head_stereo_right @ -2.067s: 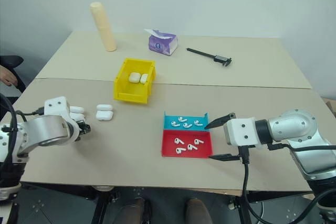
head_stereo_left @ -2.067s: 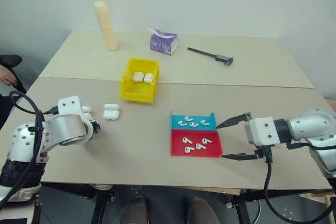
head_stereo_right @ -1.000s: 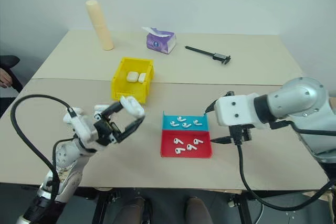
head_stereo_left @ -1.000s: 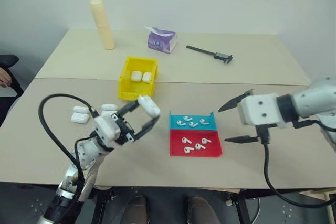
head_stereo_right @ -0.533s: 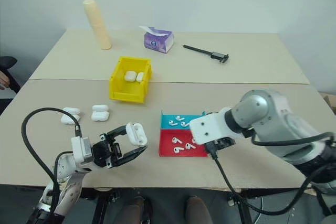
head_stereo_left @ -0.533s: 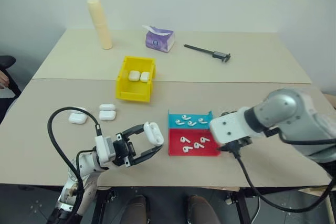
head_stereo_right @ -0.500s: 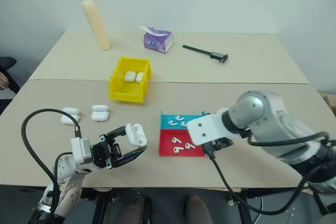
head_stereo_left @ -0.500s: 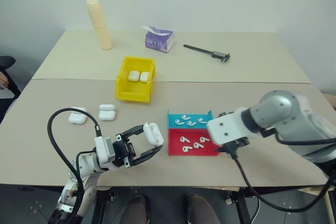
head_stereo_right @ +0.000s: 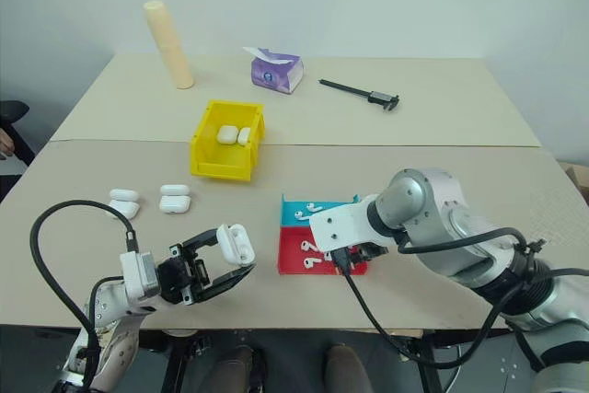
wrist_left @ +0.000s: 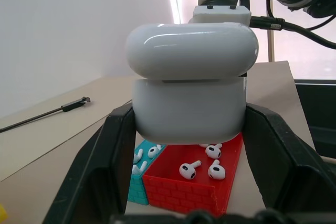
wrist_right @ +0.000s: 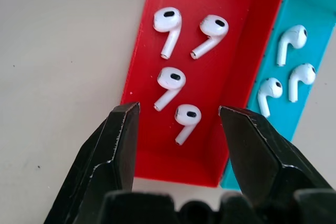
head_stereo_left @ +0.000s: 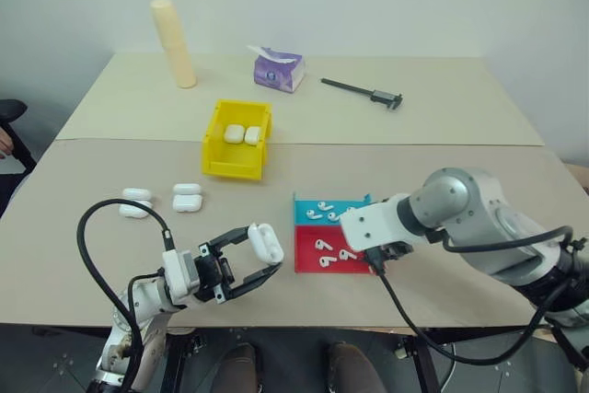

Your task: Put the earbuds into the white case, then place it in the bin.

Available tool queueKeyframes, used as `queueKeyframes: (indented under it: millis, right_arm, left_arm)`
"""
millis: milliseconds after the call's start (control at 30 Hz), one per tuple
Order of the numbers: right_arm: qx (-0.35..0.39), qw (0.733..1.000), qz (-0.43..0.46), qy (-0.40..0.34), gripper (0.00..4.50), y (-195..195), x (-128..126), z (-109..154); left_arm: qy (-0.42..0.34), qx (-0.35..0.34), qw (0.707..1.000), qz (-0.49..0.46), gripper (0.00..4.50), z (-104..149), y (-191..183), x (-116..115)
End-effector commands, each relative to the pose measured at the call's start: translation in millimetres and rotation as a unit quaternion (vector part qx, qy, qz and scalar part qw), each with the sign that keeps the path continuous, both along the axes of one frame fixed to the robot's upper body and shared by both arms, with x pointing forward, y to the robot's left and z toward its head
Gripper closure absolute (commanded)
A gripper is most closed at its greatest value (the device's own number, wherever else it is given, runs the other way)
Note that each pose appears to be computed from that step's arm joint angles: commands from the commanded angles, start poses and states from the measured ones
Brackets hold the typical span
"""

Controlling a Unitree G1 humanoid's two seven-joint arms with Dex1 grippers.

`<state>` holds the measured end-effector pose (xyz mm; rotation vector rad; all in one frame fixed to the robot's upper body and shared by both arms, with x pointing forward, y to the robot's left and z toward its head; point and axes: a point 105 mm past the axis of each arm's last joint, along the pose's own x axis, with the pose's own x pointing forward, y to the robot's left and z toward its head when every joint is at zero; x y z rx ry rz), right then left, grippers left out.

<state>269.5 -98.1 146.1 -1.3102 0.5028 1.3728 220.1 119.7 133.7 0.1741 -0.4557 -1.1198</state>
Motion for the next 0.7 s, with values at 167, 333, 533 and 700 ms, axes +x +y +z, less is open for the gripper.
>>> queueKeyframes:
  millis: [167, 333, 533, 700]
  right_arm:
    - [0.018, 1.000, -0.023, -0.002, 2.19, 12, 6, -2]
    - [0.013, 0.999, -0.040, 0.002, 2.19, 14, 9, -11]
    - [0.001, 0.998, -0.059, -0.002, 2.19, 13, 15, -19]
    - [0.002, 0.998, -0.070, 0.007, 2.19, 12, 16, -24]
  left_arm:
    - [-0.015, 0.014, 1.000, 0.003, 1.75, 3, 4, -5]
    - [-0.015, 0.017, 1.000, 0.005, 1.75, 3, 5, -5]
    - [-0.017, 0.021, 1.000, 0.003, 1.75, 3, 5, -4]
    - [-0.015, 0.023, 1.000, 0.006, 1.75, 2, 6, -4]
